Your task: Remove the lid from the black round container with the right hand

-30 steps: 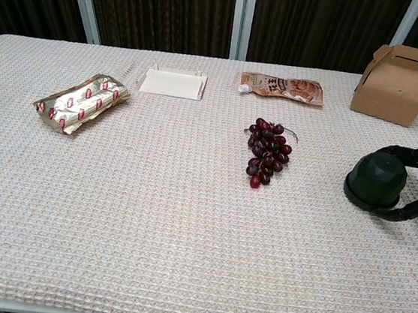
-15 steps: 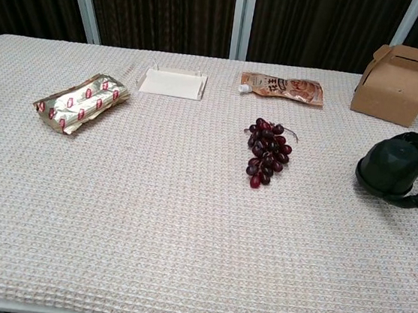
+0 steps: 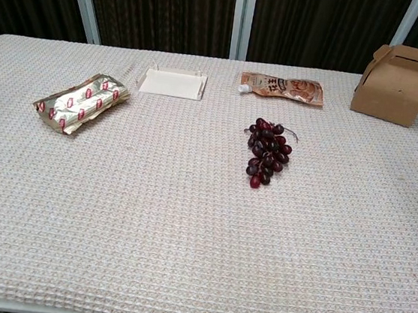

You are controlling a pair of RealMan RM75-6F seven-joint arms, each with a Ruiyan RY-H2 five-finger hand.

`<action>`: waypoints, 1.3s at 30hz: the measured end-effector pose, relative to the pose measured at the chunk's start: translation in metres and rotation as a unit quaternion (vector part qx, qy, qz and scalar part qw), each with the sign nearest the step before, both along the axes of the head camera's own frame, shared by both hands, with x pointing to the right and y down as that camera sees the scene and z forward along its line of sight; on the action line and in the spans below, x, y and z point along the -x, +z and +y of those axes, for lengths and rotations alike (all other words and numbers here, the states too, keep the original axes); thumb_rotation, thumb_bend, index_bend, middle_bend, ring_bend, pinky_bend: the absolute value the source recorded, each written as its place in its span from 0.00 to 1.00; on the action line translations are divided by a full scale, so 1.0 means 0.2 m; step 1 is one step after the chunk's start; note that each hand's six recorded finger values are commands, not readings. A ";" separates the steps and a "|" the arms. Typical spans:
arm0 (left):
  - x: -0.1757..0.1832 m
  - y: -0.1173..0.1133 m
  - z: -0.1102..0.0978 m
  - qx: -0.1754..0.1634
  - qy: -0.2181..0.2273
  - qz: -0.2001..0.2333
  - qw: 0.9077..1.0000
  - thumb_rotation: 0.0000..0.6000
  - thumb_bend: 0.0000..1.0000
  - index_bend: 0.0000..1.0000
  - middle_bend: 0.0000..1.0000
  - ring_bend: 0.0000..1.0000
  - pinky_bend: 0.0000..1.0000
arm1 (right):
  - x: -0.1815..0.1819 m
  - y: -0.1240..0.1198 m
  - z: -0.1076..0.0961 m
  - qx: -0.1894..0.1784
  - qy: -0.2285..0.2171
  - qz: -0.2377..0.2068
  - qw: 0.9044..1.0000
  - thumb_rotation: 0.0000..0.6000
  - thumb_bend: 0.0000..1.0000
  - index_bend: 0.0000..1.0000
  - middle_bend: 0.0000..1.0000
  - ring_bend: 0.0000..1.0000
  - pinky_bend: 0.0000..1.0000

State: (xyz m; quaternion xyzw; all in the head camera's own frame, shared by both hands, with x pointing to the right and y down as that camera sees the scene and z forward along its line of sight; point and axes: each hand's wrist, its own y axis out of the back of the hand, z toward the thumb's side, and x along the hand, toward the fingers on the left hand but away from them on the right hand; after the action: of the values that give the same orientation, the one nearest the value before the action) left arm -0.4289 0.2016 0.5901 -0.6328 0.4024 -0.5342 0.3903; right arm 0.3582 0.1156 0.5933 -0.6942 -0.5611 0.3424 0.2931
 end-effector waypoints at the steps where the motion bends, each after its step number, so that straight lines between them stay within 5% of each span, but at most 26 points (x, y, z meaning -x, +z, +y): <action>1: 0.00 0.00 0.00 0.000 0.001 0.001 1.000 1.00 0.04 0.24 0.19 0.12 0.28 | -0.02 -0.03 0.00 -0.009 0.004 0.003 1.000 1.00 0.11 0.36 0.44 0.06 0.00; 4: -0.01 0.00 0.00 -0.001 0.002 0.004 1.000 1.00 0.04 0.24 0.19 0.12 0.28 | -0.06 0.02 0.01 0.005 0.009 0.024 1.000 1.00 0.12 0.37 0.44 0.06 0.00; 7: -0.01 0.00 0.00 -0.001 -0.001 0.003 1.000 1.00 0.04 0.24 0.19 0.12 0.28 | -0.12 0.19 0.02 0.065 0.009 0.059 0.996 1.00 0.12 0.37 0.44 0.07 0.00; 11: 0.01 0.01 0.00 0.002 -0.007 0.001 1.000 1.00 0.04 0.24 0.19 0.12 0.28 | -0.24 0.47 0.08 0.169 -0.002 0.119 0.978 1.00 0.12 0.37 0.44 0.08 0.00; 15: 0.00 0.01 0.00 0.000 -0.004 0.002 1.000 1.00 0.04 0.24 0.19 0.12 0.28 | -0.34 0.58 0.09 0.218 -0.010 0.154 0.964 1.00 0.12 0.38 0.44 0.09 0.00; 20: 0.00 0.00 -0.02 -0.003 -0.002 0.003 1.000 1.00 0.04 0.24 0.19 0.12 0.28 | -0.23 0.44 0.02 0.168 -0.020 0.110 0.979 1.00 0.12 0.38 0.45 0.09 0.00; 25: 0.00 0.01 -0.01 -0.001 -0.003 0.003 1.000 1.00 0.04 0.24 0.19 0.12 0.28 | -0.10 0.00 -0.06 0.004 -0.013 0.028 1.000 1.00 0.11 0.39 0.46 0.10 0.00; 28: 0.00 0.01 0.00 0.001 -0.003 0.003 1.000 1.00 0.04 0.24 0.19 0.12 0.28 | -0.09 -0.21 -0.06 -0.080 0.006 -0.004 0.997 1.00 0.11 0.39 0.46 0.10 0.00; 31: 0.00 0.01 0.00 0.000 -0.003 0.004 1.000 1.00 0.04 0.24 0.19 0.12 0.28 | -0.13 -0.27 -0.05 -0.118 0.024 -0.003 0.993 1.00 0.12 0.39 0.45 0.10 0.00; 35: 0.01 0.00 0.00 -0.002 -0.005 0.003 1.000 1.00 0.04 0.24 0.19 0.12 0.28 | -0.17 -0.14 -0.04 -0.096 0.032 0.024 0.995 1.00 0.12 0.39 0.45 0.10 0.00; 39: 0.01 0.01 0.00 0.003 -0.006 0.001 1.000 1.00 0.04 0.24 0.19 0.12 0.28 | -0.20 0.16 -0.02 0.002 0.018 0.067 0.998 1.00 0.12 0.39 0.45 0.10 0.00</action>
State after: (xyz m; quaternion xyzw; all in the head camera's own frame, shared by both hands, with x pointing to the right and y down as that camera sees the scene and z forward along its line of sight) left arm -0.4316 0.2024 0.5925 -0.6317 0.4050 -0.5373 0.3850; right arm 0.3987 0.1124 0.6262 -0.6600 -0.5522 0.3943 0.3225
